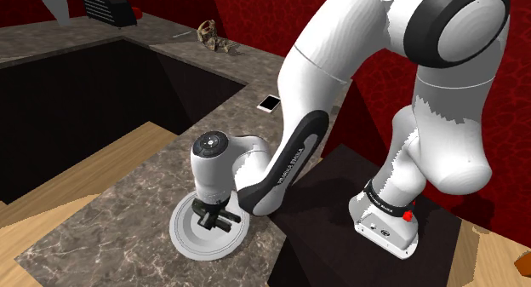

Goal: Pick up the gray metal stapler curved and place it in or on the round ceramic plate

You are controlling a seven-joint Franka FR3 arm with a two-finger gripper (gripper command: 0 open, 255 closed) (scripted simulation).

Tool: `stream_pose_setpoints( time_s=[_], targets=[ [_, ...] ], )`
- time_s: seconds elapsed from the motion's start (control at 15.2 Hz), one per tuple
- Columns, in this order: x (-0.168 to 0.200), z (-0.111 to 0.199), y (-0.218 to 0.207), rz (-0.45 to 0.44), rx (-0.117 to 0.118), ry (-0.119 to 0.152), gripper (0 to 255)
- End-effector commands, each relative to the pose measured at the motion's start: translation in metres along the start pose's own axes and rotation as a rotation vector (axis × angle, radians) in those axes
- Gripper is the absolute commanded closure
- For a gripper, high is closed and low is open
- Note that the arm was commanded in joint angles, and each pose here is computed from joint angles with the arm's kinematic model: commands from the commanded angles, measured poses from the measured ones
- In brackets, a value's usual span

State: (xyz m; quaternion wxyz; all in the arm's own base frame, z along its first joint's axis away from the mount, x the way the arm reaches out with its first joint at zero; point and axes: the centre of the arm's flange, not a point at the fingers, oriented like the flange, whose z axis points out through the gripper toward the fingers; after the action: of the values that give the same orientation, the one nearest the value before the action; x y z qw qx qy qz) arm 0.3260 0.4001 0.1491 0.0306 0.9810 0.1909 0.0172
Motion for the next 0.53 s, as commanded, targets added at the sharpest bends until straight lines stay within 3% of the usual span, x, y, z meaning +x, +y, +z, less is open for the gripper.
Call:
stream_pose_setpoints(
  time_s=[0.0,0.46],
  targets=[
    [0.0013,0.0069,-0.0002,0.002,0.001,0.003,255],
    [0.0013,0.0069,-0.0002,0.002,0.001,0.003,255]
  ],
)
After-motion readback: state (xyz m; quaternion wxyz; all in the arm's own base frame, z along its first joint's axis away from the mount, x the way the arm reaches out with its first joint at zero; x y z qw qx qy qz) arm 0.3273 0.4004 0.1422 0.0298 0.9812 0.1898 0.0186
